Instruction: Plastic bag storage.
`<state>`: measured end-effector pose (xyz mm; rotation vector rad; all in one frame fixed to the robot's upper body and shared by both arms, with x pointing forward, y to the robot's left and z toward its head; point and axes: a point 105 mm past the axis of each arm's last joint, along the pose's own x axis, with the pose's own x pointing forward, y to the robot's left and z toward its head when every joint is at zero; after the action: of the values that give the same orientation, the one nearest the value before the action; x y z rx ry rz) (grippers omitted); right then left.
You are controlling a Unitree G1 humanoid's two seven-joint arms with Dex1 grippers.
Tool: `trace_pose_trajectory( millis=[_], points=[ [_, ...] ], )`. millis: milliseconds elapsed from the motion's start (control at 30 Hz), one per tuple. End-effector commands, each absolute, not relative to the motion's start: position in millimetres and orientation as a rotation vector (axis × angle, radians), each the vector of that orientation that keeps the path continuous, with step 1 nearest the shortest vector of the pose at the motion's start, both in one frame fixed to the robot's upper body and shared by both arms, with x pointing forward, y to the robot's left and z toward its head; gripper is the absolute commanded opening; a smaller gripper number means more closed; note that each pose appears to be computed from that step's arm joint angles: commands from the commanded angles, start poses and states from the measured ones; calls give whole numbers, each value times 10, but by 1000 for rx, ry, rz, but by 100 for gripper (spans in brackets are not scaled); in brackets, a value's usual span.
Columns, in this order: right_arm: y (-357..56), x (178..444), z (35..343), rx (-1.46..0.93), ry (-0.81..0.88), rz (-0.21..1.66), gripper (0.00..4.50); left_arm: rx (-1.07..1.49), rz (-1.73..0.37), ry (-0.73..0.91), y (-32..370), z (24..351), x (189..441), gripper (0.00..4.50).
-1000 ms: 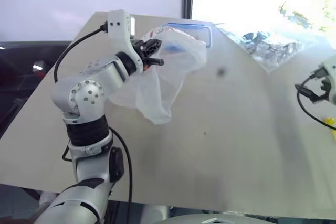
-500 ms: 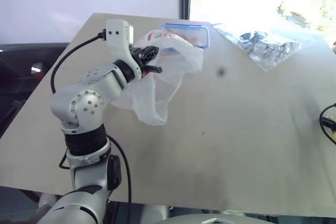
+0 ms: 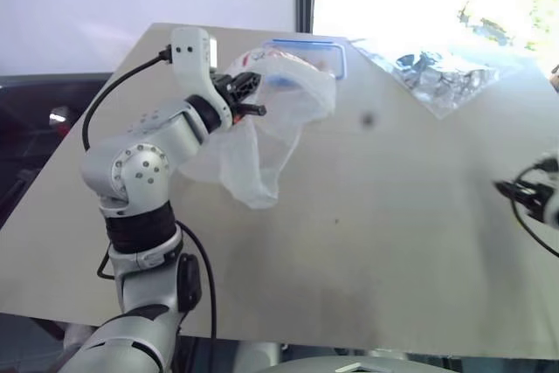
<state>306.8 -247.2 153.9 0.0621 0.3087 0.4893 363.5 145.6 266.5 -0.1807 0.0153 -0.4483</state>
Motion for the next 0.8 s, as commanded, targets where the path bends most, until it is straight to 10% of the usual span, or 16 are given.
trace_pose_trajectory(
  millis=[33,300,433,567,800],
  points=[
    [-1482,3059,1820,52,202,784,80,-183,-491,-47,1437,2862,3596,0],
    [441,3735,2042,127,38,995,80,-213,-677,-91,1272,3078,3332,0],
    [1193,3542,2382,250,-60,1250,258,-228,-665,-116,1288,3133,3266,0],
    [1190,3504,2400,207,-103,1289,441,-235,-596,-115,1391,3107,3277,0],
    [575,3450,2384,140,-155,1220,441,-262,-526,-93,1509,3009,3352,0]
  ],
)
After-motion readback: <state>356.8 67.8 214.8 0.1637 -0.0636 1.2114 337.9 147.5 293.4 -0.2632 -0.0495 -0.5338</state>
